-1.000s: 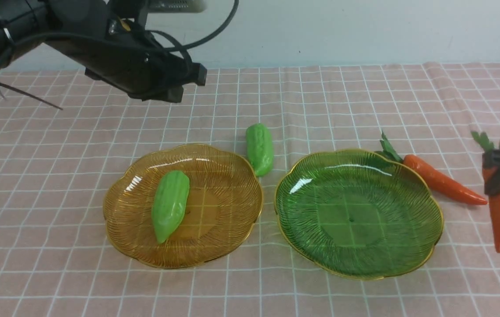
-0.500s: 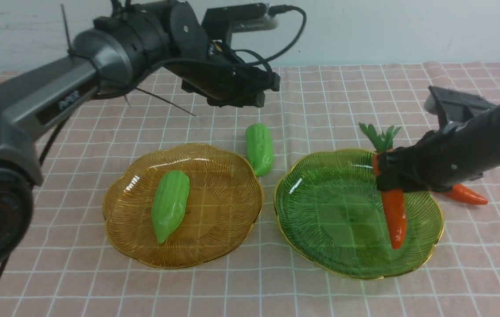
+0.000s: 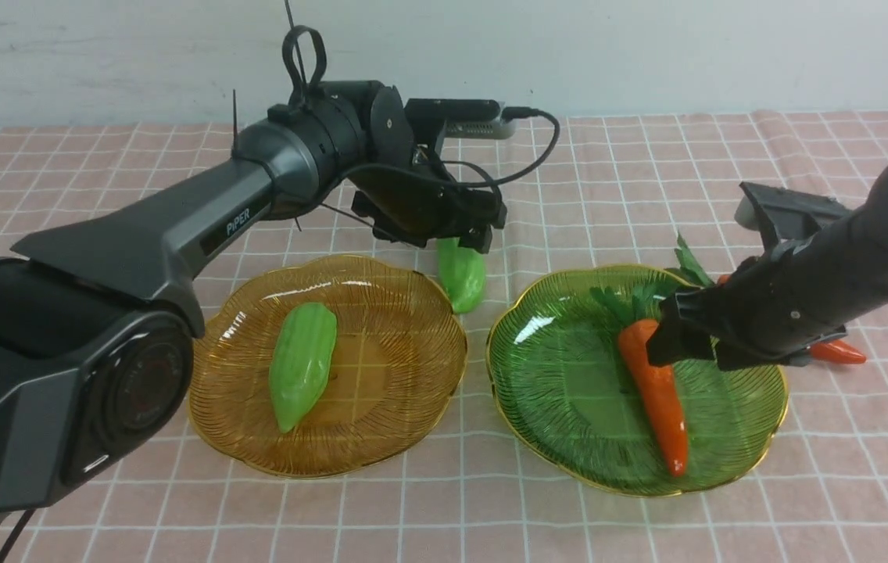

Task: Put different types of vegetables on the plate.
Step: 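Put the green cucumber next to the left plate into that plate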

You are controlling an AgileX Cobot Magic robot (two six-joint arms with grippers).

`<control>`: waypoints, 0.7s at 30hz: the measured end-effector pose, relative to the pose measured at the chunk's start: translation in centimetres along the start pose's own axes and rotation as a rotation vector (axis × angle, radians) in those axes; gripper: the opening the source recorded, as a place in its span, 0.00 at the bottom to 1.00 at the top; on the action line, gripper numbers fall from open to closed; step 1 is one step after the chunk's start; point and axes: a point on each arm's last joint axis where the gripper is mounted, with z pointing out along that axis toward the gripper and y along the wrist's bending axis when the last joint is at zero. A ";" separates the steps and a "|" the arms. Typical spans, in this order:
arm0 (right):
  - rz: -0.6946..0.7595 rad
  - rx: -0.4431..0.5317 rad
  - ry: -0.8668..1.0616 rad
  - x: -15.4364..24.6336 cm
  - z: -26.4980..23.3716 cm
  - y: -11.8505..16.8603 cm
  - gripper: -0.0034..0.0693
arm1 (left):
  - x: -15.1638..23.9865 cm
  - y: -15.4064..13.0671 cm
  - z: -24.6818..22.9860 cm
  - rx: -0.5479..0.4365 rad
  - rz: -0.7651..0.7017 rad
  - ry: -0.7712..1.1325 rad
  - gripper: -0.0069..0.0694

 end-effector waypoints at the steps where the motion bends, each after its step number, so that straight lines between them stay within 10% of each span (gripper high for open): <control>1: -0.004 -0.001 0.006 0.0 0.3 0.0 0.80 | -0.4 -0.1 -1.2 -0.010 0.015 -0.017 0.53; 21: 0.001 -0.015 0.078 0.7 6.5 -0.9 0.71 | 4.6 -0.4 -8.9 -0.175 0.018 0.163 0.53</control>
